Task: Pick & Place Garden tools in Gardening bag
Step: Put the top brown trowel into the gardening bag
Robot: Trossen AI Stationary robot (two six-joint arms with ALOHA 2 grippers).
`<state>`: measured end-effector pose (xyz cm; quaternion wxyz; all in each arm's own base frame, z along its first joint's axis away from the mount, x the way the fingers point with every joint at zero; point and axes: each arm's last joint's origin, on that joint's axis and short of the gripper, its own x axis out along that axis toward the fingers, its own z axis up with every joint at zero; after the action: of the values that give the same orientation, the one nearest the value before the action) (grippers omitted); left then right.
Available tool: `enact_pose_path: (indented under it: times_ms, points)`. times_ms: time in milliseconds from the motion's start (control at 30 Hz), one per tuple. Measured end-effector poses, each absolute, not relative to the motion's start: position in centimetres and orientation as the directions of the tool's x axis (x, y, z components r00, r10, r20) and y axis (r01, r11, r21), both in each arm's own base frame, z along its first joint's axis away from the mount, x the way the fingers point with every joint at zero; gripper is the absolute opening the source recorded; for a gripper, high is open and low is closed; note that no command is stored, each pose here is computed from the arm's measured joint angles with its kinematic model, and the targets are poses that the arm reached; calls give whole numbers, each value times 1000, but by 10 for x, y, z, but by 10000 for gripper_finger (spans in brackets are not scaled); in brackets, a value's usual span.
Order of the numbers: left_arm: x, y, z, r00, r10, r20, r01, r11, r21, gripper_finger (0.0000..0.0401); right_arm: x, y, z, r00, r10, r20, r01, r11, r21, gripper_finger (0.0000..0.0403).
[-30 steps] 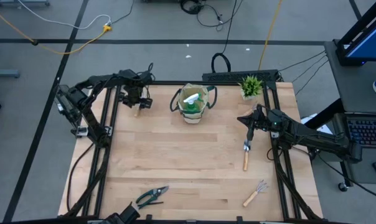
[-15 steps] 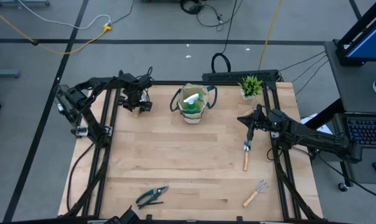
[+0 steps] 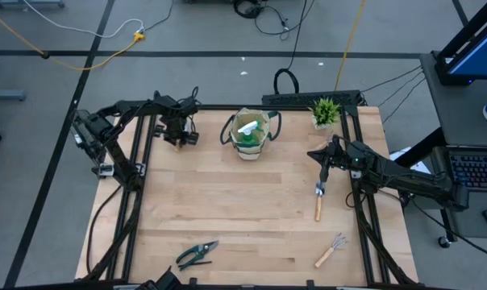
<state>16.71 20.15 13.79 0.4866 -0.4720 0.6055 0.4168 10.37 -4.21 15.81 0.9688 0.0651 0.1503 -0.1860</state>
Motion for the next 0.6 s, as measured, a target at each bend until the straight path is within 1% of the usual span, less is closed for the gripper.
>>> enact_pose_path:
  times_ms: [133,600]
  points:
    - [167,202,138,-89,-160,-983,-974,220,52,75,104,-42,158,885,-341,-316,380,922,70,0]
    - [171,196,141,-102,-135,-986,-961,269,63,73,104,-42,158,886,-340,-316,380,922,70,0]
